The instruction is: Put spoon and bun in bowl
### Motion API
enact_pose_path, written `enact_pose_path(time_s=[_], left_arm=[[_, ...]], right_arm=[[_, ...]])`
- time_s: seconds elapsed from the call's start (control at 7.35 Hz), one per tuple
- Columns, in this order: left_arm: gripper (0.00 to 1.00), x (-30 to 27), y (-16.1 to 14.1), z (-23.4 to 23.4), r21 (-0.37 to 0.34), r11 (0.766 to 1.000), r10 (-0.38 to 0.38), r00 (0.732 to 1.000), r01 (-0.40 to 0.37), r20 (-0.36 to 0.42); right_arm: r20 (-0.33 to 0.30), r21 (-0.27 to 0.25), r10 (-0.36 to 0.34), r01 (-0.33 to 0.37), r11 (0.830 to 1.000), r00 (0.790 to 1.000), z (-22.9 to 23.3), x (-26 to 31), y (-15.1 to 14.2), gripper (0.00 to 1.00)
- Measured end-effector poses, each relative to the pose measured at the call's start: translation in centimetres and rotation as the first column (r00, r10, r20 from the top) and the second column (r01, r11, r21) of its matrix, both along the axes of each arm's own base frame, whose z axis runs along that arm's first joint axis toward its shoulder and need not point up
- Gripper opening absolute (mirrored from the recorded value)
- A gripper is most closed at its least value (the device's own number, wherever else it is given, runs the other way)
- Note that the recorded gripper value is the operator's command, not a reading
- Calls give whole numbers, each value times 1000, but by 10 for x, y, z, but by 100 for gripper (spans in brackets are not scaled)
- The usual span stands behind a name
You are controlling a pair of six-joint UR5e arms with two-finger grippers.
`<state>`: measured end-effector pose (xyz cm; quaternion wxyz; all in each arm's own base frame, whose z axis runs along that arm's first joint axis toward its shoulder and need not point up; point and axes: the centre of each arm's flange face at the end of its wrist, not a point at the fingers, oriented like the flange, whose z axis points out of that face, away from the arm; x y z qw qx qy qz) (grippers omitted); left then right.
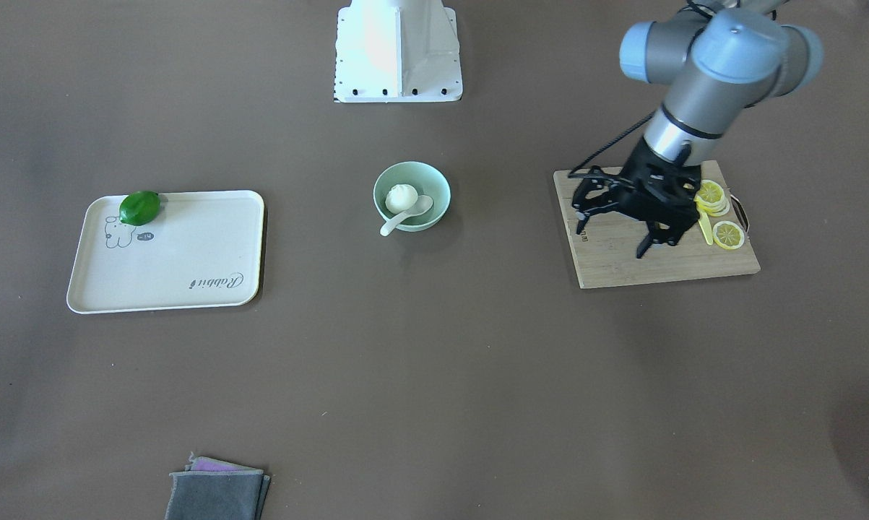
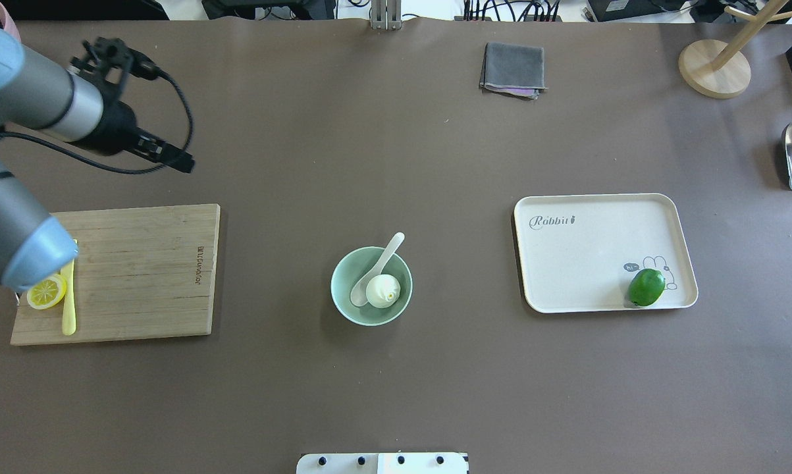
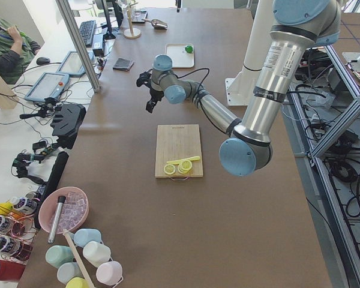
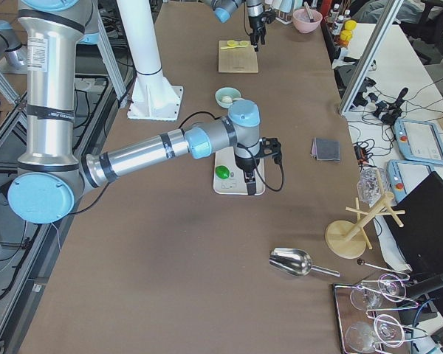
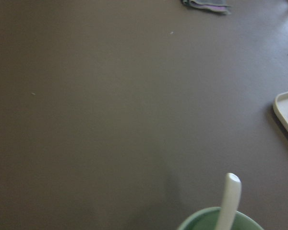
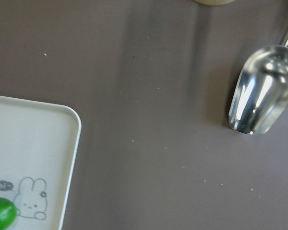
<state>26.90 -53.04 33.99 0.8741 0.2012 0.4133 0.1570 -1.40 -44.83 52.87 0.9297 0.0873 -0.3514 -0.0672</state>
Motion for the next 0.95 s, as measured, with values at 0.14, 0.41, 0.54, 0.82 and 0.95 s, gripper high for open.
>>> enact_pose_path(time_s=[0.14,0.41,0.54,0.82,0.95], left_arm=[[98,-62,-15,38,-4,999,37,999,-37,35],[98,-152,-8,145,-77,992,105,991,-98,80],[98,-184,3,204,-163,984,92,990,-74,106],[98,-242,19,265,-251,967,10,989,28,148],[98,-265,26,277,-296,953,-24,990,65,142]], right_arm=[[8,6,-37,37,999,999,41,37,15,100],[8,5,-84,84,996,996,110,89,64,100],[14,-21,-85,85,996,996,133,99,86,100],[30,-53,-74,75,996,997,153,105,100,100],[32,-47,-72,74,996,997,150,105,96,100]])
